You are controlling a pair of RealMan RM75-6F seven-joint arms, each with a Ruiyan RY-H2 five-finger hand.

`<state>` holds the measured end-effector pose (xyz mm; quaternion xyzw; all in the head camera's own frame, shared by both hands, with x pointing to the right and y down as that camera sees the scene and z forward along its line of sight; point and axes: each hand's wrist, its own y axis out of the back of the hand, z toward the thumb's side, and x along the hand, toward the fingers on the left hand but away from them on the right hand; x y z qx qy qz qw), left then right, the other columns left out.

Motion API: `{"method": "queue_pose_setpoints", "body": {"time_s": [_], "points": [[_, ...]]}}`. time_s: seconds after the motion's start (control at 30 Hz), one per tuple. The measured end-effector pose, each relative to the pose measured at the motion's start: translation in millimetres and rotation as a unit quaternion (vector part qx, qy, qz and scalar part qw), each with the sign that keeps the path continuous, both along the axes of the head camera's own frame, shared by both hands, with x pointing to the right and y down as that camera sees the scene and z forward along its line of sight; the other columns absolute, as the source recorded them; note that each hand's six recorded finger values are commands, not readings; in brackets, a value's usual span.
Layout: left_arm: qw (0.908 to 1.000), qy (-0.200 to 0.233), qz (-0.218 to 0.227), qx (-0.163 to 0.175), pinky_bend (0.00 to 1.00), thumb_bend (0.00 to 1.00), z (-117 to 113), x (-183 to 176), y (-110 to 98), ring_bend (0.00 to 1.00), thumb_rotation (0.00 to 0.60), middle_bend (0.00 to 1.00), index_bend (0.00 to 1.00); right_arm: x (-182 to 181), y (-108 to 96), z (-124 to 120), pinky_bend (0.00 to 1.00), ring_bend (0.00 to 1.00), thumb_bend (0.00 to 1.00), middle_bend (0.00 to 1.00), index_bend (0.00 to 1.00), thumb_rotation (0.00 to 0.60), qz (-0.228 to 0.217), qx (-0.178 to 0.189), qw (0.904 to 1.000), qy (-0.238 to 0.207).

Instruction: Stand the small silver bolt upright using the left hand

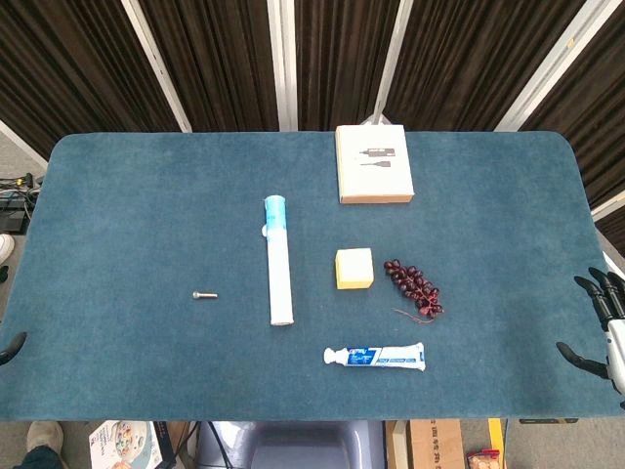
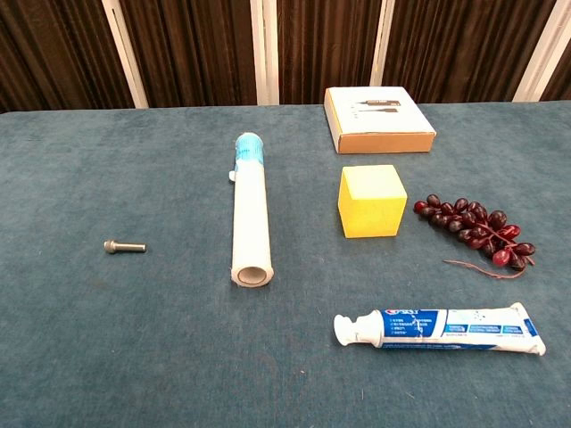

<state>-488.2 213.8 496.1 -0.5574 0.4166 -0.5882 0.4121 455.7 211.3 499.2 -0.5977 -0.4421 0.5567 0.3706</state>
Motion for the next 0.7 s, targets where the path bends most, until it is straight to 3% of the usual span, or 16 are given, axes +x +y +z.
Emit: {"method": "queue_pose_setpoints", "body": {"time_s": [0.7], "points": [[1.0000, 0.006, -0.003, -0.005, 0.00, 0.37, 1.4, -2.2, -0.5, 0.00, 0.600, 0.04, 0.07, -3.9, 1.9, -1.3, 0.00, 0.06, 0.15, 0.11, 0.16, 0.600, -0.001, -0.002, 1.0000, -0.008]]}}
